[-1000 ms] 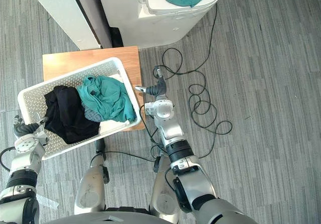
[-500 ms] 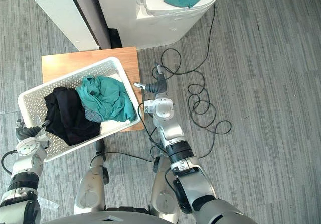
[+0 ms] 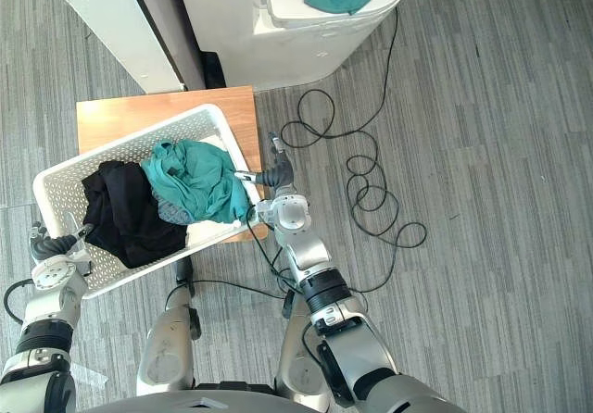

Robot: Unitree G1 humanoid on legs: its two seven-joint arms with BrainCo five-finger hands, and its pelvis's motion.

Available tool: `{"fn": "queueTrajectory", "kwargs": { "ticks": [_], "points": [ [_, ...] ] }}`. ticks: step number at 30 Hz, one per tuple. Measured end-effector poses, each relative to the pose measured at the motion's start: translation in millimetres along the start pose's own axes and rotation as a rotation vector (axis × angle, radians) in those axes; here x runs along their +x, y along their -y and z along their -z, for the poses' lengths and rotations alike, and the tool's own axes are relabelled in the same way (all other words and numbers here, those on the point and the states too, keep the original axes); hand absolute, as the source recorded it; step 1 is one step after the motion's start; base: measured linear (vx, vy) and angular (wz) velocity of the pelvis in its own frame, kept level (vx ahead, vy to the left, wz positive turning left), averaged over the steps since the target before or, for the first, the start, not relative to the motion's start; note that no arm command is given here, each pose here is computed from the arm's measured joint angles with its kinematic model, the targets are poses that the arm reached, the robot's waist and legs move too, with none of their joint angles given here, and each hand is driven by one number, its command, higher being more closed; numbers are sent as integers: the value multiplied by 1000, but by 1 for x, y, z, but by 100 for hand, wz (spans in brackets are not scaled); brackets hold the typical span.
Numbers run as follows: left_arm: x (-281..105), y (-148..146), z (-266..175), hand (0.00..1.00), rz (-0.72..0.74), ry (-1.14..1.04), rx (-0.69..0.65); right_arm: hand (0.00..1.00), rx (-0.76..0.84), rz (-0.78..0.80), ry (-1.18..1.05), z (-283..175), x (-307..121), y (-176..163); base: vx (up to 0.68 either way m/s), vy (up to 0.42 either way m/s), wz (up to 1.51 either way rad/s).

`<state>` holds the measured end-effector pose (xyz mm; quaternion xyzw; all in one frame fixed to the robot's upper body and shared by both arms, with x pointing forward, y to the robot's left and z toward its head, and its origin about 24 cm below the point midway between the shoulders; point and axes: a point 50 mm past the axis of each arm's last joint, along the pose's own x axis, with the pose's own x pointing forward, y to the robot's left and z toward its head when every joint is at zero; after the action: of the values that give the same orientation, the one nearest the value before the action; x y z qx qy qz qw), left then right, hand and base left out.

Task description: Pick up the laundry basket with both hands and put the clothes into the washing machine.

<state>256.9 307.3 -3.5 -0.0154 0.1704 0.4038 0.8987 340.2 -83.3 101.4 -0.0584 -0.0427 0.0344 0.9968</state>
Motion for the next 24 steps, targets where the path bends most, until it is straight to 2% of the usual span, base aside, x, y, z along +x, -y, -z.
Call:
{"fn": "queueTrajectory", "kwargs": {
  "ticks": [9,22,23,24],
  "points": [
    [0,-2,1,0,-23,-1,0,0,-23,-42,-80,20,-5,-12,0,0,0],
    [-2,1,-2,0,-10,28,-3,0,-92,-78,-120,26,4,-17,0,0,0],
    [-1,2,-2,0,-8,30,-4,100,-115,-80,-121,25,6,-18,0,0,0],
    [-1,3,-3,100,-6,31,-5,100,-136,-82,-116,23,7,-19,0,0,0]
  ]
}}
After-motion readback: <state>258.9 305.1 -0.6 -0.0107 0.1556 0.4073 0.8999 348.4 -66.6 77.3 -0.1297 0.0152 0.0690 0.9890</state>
